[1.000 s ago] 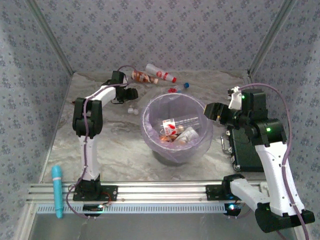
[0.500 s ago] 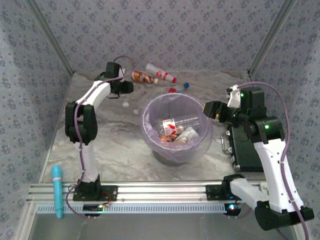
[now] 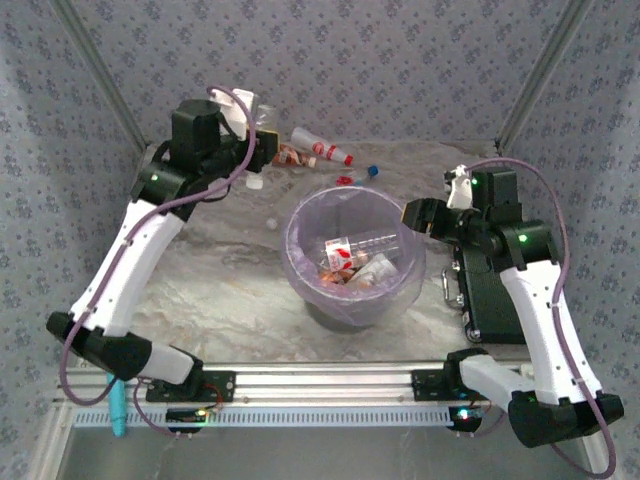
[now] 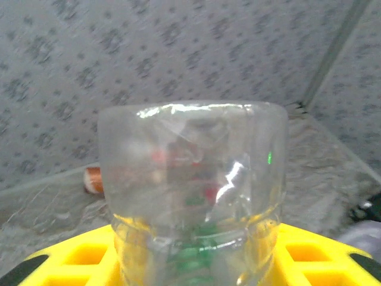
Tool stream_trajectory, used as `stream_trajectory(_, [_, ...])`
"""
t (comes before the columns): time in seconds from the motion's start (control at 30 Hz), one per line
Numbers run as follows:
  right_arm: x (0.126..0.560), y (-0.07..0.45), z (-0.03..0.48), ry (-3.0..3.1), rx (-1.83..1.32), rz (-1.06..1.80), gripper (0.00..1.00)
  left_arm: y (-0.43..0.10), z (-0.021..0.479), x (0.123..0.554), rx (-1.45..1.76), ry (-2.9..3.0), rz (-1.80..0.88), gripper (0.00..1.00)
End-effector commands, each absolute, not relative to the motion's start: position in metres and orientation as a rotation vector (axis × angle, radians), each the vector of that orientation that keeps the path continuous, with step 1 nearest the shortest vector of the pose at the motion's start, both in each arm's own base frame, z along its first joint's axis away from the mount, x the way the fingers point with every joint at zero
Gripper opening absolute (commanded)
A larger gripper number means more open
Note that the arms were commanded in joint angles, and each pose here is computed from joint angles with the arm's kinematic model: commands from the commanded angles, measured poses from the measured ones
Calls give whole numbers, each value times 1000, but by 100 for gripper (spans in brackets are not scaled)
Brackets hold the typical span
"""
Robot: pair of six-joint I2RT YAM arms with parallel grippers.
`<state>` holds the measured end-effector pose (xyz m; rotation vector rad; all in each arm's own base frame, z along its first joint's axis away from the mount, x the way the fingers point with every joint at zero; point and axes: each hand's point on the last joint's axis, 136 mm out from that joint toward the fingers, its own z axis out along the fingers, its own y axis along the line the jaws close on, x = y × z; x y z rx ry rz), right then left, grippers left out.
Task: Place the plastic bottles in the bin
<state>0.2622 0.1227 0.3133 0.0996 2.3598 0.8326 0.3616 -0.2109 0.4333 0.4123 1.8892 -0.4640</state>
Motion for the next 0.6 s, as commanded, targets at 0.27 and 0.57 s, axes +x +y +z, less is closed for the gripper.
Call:
stream_trajectory(0.27, [264, 137, 287, 2442, 50, 852, 41, -318, 405, 278, 835, 1951, -699, 27])
stream_trajectory(0.57, [267, 135, 272, 2478, 56, 814, 31, -350, 340, 260, 1048, 2098, -666, 27])
